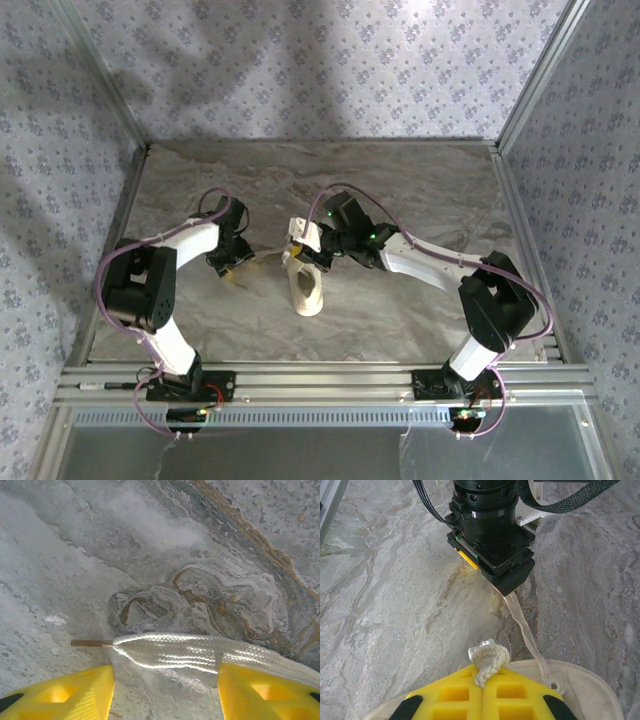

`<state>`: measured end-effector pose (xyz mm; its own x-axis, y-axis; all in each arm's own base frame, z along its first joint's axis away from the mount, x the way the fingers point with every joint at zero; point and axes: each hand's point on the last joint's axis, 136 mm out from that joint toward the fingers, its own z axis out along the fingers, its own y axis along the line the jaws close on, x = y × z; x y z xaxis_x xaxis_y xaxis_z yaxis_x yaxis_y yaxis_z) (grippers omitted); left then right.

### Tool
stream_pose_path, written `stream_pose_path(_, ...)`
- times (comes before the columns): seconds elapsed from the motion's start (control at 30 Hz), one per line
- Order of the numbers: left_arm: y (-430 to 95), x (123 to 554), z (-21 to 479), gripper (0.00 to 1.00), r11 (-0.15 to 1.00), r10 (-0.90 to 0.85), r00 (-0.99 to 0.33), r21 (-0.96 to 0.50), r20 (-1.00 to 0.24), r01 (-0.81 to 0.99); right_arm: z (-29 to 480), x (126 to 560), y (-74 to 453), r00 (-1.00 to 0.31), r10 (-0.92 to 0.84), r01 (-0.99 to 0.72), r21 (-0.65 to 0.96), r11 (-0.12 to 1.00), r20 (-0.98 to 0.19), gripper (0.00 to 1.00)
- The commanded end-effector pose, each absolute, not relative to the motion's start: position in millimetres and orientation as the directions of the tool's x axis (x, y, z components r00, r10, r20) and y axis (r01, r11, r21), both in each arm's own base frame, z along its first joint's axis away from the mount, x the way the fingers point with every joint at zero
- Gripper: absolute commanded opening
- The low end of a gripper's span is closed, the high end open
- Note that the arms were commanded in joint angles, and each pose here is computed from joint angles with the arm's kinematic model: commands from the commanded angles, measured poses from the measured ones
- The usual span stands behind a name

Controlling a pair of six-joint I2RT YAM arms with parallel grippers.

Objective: Tie the shoes

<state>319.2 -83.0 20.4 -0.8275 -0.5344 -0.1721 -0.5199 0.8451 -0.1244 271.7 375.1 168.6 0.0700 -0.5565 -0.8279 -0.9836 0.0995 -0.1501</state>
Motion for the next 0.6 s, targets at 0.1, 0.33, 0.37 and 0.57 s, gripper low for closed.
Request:
stream_pose_path(0.1, -91.2, 346.1, 51.6, 0.55, 0.875, -0.484, -0.833, -0.151, -0.266, -0.460, 176.7, 272.8, 379.8, 0.066, -0.552, -0.984, -0.147, 0.103, -0.831, 0.00)
stream_pose_path(0.33, -94.1, 347.0, 40.6, 0.58, 0.872, -0.490, -0.839, -0.138, -0.238, -0.470, 176.7, 271.8, 381.4, 0.065, -0.549, -0.985, -0.141, 0.097, -0.833, 0.00)
stream_pose_path(0.37, -94.3, 345.8, 36.2, 0.58, 0.870, -0.493, -0.840, -0.133, -0.228, -0.475, 176.0, 271.6, 381.2, 0.063, -0.550, -0.986, -0.138, 0.097, -0.832, 0.00)
stream_pose_path(0.57, -93.3, 336.0, 16.4, 0.59, 0.863, -0.505, -0.843, -0.111, -0.187, -0.492, 173.9, 269.8, 378.8, 0.057, -0.558, -0.986, -0.134, 0.098, -0.828, 0.00)
